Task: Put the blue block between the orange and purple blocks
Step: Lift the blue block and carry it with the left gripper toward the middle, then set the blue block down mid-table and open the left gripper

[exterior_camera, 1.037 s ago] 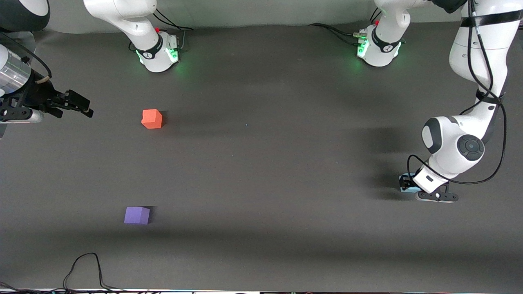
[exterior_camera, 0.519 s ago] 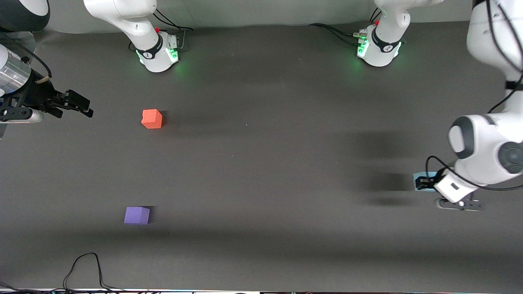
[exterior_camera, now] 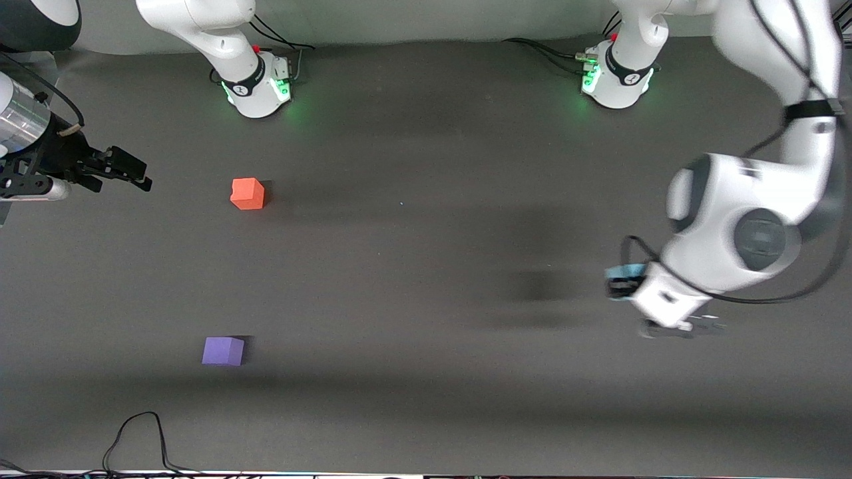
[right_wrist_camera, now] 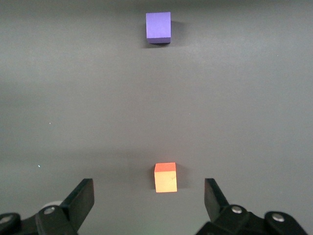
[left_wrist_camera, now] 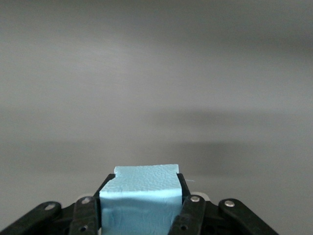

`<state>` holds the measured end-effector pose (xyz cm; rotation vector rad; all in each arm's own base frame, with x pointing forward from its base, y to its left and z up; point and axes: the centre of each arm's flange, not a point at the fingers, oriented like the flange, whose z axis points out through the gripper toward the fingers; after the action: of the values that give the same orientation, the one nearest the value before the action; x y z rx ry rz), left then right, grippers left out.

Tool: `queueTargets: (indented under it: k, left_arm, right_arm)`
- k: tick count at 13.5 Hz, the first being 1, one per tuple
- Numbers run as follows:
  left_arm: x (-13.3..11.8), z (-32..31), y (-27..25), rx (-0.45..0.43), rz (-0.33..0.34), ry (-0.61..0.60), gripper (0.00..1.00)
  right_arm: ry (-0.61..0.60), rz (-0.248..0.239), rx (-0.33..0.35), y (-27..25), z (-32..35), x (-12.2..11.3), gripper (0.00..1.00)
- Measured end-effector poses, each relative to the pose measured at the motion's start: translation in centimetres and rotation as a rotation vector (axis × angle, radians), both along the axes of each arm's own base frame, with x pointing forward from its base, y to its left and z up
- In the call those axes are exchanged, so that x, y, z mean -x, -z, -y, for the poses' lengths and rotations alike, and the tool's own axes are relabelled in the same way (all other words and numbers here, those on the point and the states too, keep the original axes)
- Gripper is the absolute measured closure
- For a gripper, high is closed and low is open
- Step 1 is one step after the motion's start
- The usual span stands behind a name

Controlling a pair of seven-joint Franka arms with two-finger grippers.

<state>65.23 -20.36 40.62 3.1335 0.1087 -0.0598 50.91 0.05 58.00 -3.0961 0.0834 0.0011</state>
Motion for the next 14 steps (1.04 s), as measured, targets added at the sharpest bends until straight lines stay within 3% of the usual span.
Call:
queueTargets:
  k: [3, 8, 11, 14]
  left_arm:
    - [4.3, 13.2, 0.5, -0.001, 0.007, -0.041, 0.47]
    - [13.6, 31.4, 4.9, -0.021, 0.059, -0.039, 0.47]
    - [17.5, 37.6, 11.2, -0.031, 0.137, -0.037, 0.47]
    - [19.6, 39.9, 17.8, -0.038, 0.152, -0.028, 0.47]
  right_arm:
    - [0.000, 0.001, 0.000, 0.0, 0.0, 0.0, 0.00]
    - [-0.001, 0.001, 0.000, 0.0, 0.0, 0.0, 0.00]
    - [-0.001, 0.004, 0.000, -0.1, 0.0, 0.0, 0.00]
    - [0.000, 0.005, 0.000, -0.2, 0.0, 0.0, 0.00]
